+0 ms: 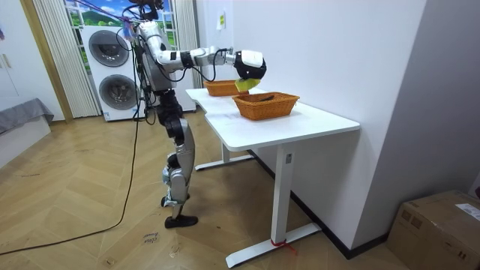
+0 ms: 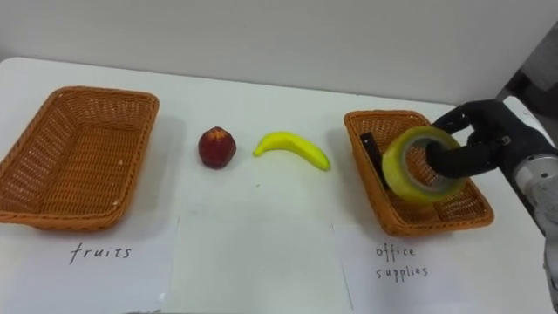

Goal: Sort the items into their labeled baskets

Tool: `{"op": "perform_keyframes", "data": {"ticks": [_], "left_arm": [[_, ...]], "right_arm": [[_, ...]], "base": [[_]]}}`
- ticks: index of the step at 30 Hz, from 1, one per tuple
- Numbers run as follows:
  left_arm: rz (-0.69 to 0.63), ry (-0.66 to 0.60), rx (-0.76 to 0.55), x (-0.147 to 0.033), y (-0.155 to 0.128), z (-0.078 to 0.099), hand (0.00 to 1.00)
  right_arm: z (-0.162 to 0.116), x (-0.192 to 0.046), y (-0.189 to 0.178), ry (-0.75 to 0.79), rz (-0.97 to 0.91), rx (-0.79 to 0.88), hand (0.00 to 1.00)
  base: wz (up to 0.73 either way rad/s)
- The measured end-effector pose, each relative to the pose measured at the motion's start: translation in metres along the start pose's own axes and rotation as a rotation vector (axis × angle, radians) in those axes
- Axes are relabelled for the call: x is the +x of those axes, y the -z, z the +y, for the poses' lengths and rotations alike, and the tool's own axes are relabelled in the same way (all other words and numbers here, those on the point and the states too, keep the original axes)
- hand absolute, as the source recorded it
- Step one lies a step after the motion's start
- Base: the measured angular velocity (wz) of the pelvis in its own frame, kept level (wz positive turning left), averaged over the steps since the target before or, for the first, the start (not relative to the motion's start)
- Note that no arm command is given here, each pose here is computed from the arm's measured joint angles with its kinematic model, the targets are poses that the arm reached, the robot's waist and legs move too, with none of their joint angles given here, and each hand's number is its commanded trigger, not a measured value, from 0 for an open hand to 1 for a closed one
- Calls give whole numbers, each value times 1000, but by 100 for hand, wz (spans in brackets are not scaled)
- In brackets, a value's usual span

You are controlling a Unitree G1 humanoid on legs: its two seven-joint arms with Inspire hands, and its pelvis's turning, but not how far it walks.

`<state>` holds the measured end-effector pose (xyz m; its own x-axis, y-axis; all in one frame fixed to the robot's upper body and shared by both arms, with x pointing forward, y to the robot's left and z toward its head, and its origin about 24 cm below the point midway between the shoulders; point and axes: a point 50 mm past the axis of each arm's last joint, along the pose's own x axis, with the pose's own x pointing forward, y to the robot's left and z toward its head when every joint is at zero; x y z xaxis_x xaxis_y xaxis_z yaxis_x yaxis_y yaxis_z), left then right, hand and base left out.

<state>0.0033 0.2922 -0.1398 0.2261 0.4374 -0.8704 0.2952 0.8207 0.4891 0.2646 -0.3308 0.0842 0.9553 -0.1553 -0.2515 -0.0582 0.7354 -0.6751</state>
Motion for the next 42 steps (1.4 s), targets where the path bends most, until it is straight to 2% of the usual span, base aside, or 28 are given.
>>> {"op": "perform_keyframes", "data": {"ticks": [16, 17, 18, 19, 42], "left_arm": [[2, 20, -24, 0, 0, -2, 0], [1, 20, -25, 0, -1, -2, 0], [-3, 22, -26, 0, -2, -1, 0], [-2, 26, -26, 0, -2, -1, 0], [-22, 28, -43, 2, -8, 1, 0]], "right_arm": [[1, 0, 9, -7, 36, 16, 100], [1, 0, 10, -8, 40, 17, 59], [1, 0, 10, -8, 41, 16, 40], [1, 0, 10, -8, 41, 16, 0], [1, 0, 10, -12, 44, 8, 0]], "base": [[-3], [0], [0], [0], [-1]]}}
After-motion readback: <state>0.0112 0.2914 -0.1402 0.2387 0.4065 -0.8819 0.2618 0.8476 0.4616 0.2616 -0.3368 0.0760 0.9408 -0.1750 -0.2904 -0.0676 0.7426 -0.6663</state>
